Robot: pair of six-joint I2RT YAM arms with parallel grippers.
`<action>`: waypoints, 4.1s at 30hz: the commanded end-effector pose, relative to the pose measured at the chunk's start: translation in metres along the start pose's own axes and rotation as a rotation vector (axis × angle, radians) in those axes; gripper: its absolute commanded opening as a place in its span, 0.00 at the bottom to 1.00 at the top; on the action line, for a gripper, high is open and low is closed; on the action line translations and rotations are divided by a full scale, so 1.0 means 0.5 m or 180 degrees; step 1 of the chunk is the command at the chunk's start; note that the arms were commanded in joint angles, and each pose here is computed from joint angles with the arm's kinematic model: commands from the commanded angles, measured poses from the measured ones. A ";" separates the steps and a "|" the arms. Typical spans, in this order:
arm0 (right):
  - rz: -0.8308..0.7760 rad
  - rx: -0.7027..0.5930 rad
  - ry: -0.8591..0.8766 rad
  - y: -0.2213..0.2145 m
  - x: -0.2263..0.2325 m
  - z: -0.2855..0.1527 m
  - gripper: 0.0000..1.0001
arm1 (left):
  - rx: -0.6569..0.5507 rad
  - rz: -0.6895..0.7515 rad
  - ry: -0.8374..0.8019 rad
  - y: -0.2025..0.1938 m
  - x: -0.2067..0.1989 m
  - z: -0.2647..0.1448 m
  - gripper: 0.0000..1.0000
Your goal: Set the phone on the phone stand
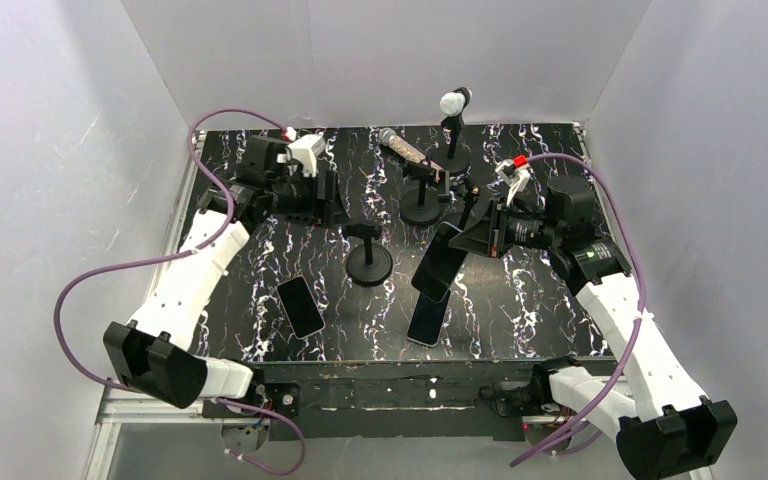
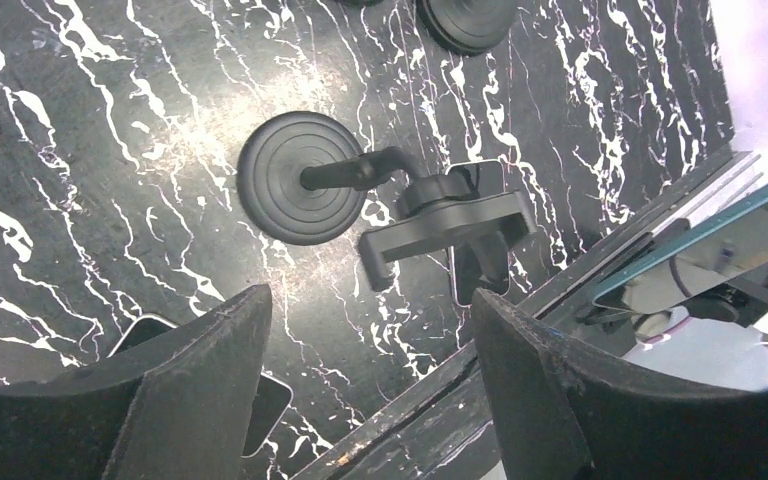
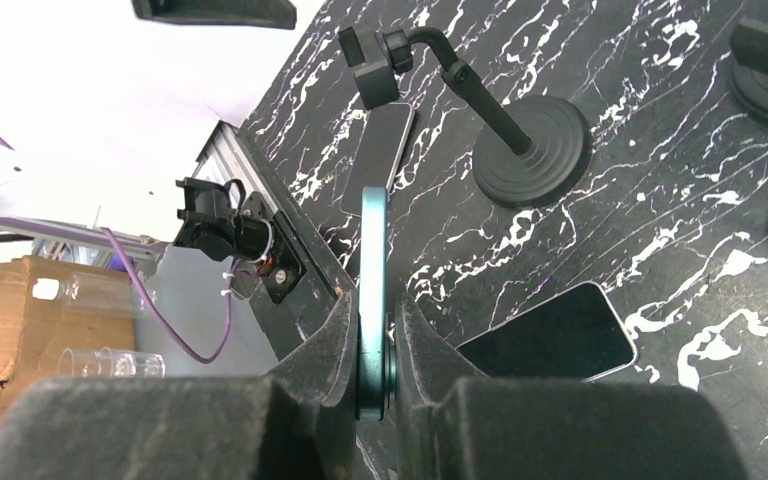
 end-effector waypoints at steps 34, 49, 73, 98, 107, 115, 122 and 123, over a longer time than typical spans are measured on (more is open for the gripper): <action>-0.0842 0.0123 0.1090 0.144 0.175 0.047 0.01 | 0.0339 0.0134 -0.1012 -0.022 0.044 0.052 0.31; -0.0876 0.0202 0.1213 0.153 0.197 0.081 0.01 | 0.0436 0.0157 -0.0898 -0.036 0.049 0.070 0.18; -0.1475 0.0610 0.2004 0.146 0.245 0.205 0.01 | 0.0075 0.0719 -0.0403 -0.004 0.000 0.040 0.00; -0.2399 0.0909 0.2862 0.117 0.220 0.291 0.01 | 0.0056 0.0786 -0.0486 -0.015 -0.006 0.034 0.00; -0.2463 0.0865 0.2740 0.127 0.197 0.327 0.01 | 0.0040 0.0806 -0.0492 -0.015 -0.008 0.030 0.00; -0.2673 0.0809 0.2497 0.125 0.163 0.346 0.01 | 0.0038 0.0859 -0.0548 -0.018 -0.012 0.026 0.00; -0.2707 0.0834 0.2481 0.134 0.137 0.350 0.01 | 0.0038 0.0917 -0.0540 -0.020 -0.012 0.020 0.00; -0.2738 0.0835 0.2462 0.136 0.136 0.352 0.01 | 0.0038 0.0921 -0.0535 -0.020 -0.011 0.020 0.00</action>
Point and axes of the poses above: each gripper's point midway between its finger pads, its own z axis out along the fingers, its own x axis along the line the jaws close on, y = z × x, the point moved 7 cm from there along -z, back along the fingers, and after that the axes turned 13 degrees about z, right-handed, at the moved point
